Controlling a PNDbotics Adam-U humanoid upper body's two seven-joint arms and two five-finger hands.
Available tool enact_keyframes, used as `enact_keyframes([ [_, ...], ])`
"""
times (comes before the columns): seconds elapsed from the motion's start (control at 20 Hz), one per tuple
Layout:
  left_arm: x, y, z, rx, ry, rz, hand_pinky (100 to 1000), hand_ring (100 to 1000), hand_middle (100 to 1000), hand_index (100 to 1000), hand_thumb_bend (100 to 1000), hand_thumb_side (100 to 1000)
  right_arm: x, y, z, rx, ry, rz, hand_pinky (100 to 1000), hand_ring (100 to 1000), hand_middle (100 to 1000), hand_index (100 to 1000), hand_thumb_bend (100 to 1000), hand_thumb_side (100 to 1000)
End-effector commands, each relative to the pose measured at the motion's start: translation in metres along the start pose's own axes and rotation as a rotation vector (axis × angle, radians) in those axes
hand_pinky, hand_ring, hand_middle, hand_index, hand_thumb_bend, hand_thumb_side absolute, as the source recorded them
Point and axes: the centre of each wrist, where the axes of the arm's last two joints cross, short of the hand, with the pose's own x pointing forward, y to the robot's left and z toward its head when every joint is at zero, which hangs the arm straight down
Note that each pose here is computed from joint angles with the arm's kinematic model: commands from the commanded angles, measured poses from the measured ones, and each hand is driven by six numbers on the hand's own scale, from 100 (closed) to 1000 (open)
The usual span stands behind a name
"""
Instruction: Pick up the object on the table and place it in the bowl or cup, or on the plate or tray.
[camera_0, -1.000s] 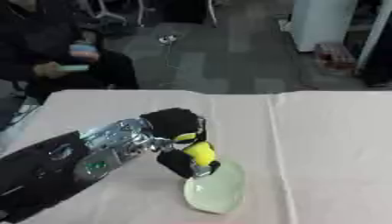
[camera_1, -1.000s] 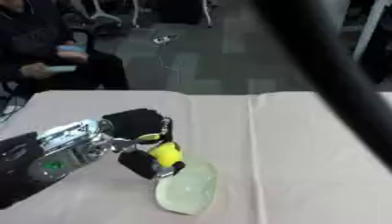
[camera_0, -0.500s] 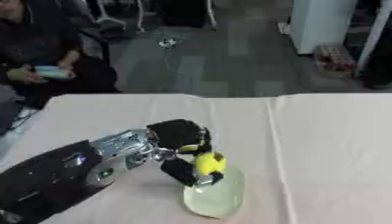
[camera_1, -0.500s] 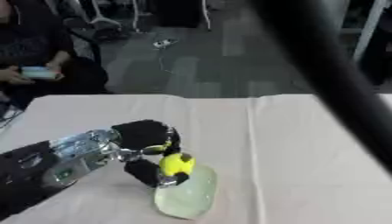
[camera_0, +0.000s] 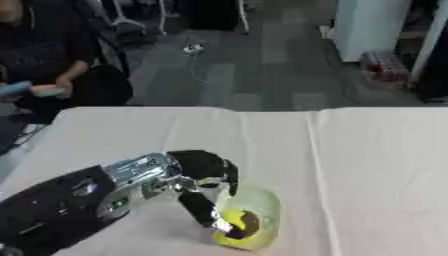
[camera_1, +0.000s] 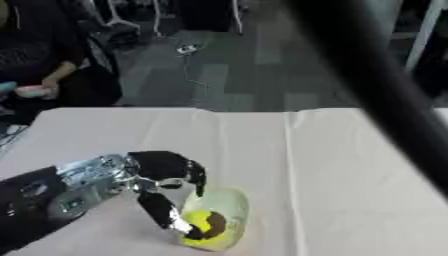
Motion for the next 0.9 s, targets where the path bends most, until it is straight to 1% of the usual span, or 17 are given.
enact_keyframes([
  [0.05,0.004,0.021,0.017,0.116,0.018,-0.002,623,730,763,739,561,955,0.002,-0.002,-0.001,-0.291,-0.236,-0.196,301,306,266,411,452,672],
  [0.15,0.010,0.028,0.029,0.192,0.026,0.005,621,723,762,738,549,959,0.004,0.000,0.004,-0.278,-0.230,-0.187,300,306,262,404,437,660],
  [0.25,0.008,0.030,0.038,0.243,0.028,-0.007,620,720,762,735,536,959,0.007,0.003,0.011,-0.261,-0.220,-0.175,298,305,258,396,420,649],
  [0.3,0.005,0.029,0.041,0.269,0.024,-0.017,620,720,762,735,536,959,0.009,0.005,0.015,-0.251,-0.215,-0.169,298,305,258,396,420,649],
  [0.35,0.003,0.029,0.044,0.296,0.020,-0.026,610,706,759,731,486,965,0.012,0.007,0.019,-0.240,-0.210,-0.166,295,304,253,387,400,635],
  [0.45,-0.002,0.024,0.049,0.361,0.005,-0.031,594,683,746,727,476,945,0.017,0.013,0.028,-0.213,-0.200,-0.154,293,304,249,379,383,623],
  [0.5,-0.003,0.020,0.052,0.393,-0.006,-0.029,588,676,745,725,499,995,0.020,0.017,0.032,-0.199,-0.197,-0.148,293,304,247,377,412,599],
  [0.55,-0.004,0.015,0.053,0.432,-0.011,-0.017,572,652,732,719,466,927,0.024,0.020,0.037,-0.186,-0.192,-0.141,290,303,244,371,362,612],
  [0.6,-0.005,0.009,0.055,0.480,-0.016,0.004,572,652,732,719,466,927,0.027,0.023,0.041,-0.172,-0.187,-0.134,290,303,244,371,362,612],
  [0.65,-0.005,0.002,0.057,0.533,-0.017,0.031,547,618,714,712,460,908,0.031,0.026,0.046,-0.158,-0.182,-0.126,288,302,238,359,342,594],
  [0.7,-0.005,-0.005,0.058,0.585,-0.019,0.060,555,627,720,715,463,914,0.035,0.030,0.050,-0.144,-0.180,-0.120,289,303,240,362,349,599],
  [0.75,-0.004,-0.012,0.059,0.638,-0.020,0.089,524,591,695,706,454,892,0.039,0.034,0.054,-0.133,-0.176,-0.115,287,302,233,350,328,580],
  [0.8,-0.002,-0.020,0.060,0.699,-0.021,0.123,521,587,691,708,456,889,0.043,0.037,0.058,-0.121,-0.171,-0.108,287,301,232,348,326,577],
  [0.85,0.000,-0.028,0.060,0.754,-0.022,0.156,503,563,678,716,463,882,0.047,0.041,0.061,-0.110,-0.170,-0.102,290,297,225,342,356,556],
  [0.9,0.004,-0.035,0.058,0.806,-0.023,0.194,510,573,683,713,458,884,0.051,0.045,0.063,-0.098,-0.170,-0.095,288,299,228,344,344,564],
])
